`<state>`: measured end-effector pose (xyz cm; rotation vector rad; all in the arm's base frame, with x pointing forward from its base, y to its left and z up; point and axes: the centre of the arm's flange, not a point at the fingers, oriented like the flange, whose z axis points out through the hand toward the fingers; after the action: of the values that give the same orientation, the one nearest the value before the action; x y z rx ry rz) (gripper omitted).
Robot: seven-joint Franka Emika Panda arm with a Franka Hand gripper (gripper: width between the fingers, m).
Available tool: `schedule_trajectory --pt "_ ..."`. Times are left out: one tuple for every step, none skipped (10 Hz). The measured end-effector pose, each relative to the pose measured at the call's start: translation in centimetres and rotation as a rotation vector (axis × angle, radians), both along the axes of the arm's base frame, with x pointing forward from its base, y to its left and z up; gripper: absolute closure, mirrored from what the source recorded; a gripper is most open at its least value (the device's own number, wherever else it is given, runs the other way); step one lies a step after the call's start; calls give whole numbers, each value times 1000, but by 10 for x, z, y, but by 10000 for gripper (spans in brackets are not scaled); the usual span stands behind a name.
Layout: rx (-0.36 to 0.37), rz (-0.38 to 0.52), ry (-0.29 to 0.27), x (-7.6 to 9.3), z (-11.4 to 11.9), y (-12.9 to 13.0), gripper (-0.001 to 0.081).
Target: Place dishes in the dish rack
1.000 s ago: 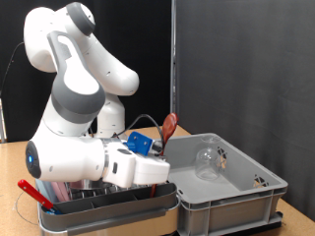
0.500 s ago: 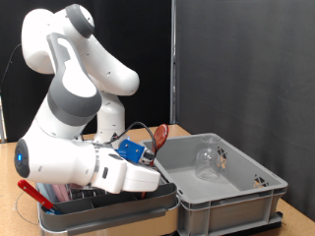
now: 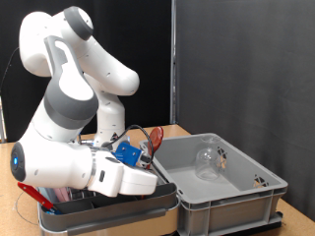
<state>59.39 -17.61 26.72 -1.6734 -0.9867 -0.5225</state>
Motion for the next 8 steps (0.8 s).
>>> schedule_trajectory --pt "-2 0 -2 0 0 -2 654" --pt "-2 0 -6 0 2 -3 654" --pt "-1 2 -9 1 3 -4 482" --pt "0 4 -12 1 5 -5 482" --pt "1 6 -17 2 7 -5 307" --pt "3 10 -23 3 9 -5 307" --pt "6 12 -31 4 13 -6 122" --pt "11 17 -42 6 17 -5 32"
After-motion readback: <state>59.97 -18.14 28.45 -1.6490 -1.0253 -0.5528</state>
